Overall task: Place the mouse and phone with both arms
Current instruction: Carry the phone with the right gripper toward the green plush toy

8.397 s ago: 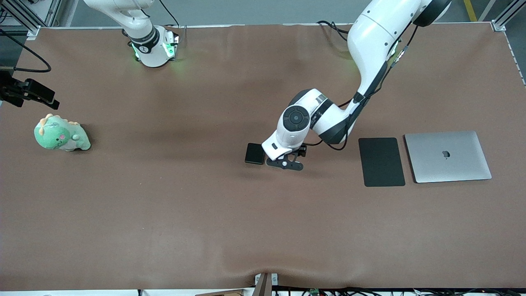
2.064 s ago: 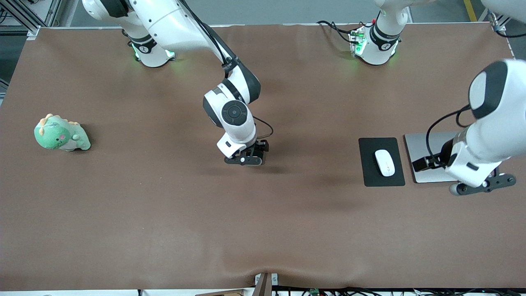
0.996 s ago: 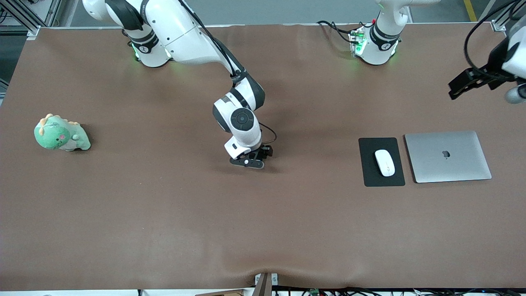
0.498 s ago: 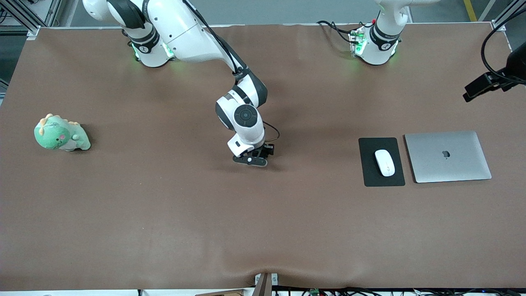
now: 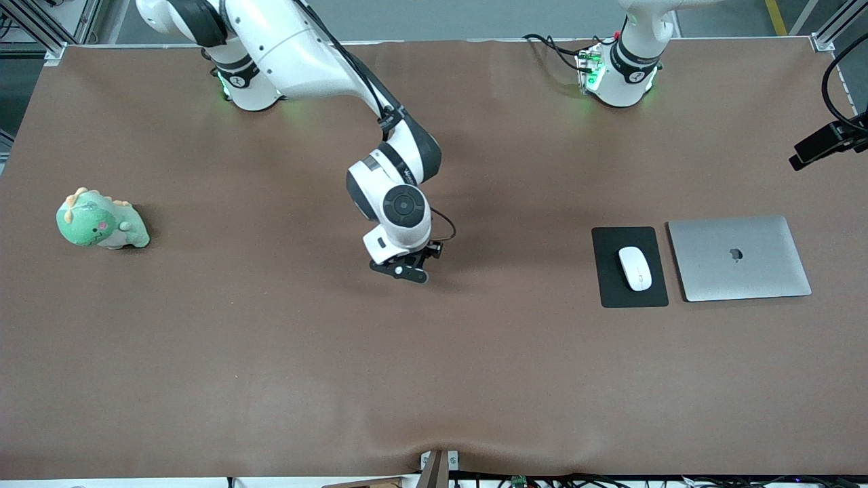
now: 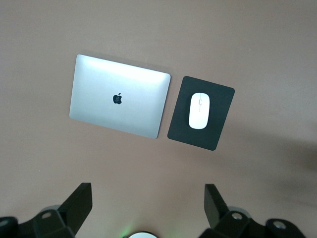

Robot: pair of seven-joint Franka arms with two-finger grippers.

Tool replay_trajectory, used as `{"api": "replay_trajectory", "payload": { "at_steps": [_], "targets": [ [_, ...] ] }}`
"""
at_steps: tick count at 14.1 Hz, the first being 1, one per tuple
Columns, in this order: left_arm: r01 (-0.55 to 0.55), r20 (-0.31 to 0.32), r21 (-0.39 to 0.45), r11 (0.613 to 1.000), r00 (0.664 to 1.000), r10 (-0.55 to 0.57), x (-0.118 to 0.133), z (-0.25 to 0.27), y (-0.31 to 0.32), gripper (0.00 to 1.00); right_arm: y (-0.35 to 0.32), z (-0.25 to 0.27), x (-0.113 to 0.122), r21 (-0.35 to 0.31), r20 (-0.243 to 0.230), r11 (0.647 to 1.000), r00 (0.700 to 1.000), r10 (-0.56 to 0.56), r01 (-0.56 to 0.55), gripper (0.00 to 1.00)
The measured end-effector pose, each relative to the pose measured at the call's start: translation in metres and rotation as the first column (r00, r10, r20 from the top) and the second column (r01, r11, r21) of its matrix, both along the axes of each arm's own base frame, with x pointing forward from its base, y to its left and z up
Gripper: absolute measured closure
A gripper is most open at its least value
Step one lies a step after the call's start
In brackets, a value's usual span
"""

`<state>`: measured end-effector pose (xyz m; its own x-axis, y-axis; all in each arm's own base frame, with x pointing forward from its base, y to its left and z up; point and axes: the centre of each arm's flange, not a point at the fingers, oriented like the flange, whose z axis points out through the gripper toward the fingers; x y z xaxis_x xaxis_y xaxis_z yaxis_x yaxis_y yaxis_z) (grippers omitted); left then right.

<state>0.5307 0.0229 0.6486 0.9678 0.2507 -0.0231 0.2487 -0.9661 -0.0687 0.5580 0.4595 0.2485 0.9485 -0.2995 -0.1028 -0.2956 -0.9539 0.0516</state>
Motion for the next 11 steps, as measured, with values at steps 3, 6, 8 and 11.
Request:
{"api": "replay_trajectory", "payload": {
  "at_steps": [3, 6, 8, 11],
  "targets": [
    [0.011, 0.001, -0.013, 1.000, 1.000, -0.011, 0.000, 0.000, -0.007, 0.00, -0.038, 0.050, 0.020, -0.021, -0.027, 0.998, 0.998, -0.061, 0.060, 0.19],
    [0.012, 0.000, -0.014, 1.000, 1.000, -0.012, 0.000, -0.001, -0.008, 0.00, -0.106, 0.113, 0.050, -0.021, -0.036, 0.989, 0.988, -0.148, 0.147, 0.19],
    [0.013, -0.005, -0.015, 1.000, 1.000, -0.013, 0.000, -0.003, -0.008, 0.00, -0.158, 0.140, 0.066, -0.014, -0.053, 0.987, 0.986, -0.159, 0.158, 0.19],
    [0.012, -0.013, -0.015, 1.000, 1.000, -0.012, 0.000, -0.006, -0.008, 0.00, -0.247, 0.141, 0.085, 0.006, -0.089, 0.993, 0.989, -0.116, 0.117, 0.19]
  ]
}}
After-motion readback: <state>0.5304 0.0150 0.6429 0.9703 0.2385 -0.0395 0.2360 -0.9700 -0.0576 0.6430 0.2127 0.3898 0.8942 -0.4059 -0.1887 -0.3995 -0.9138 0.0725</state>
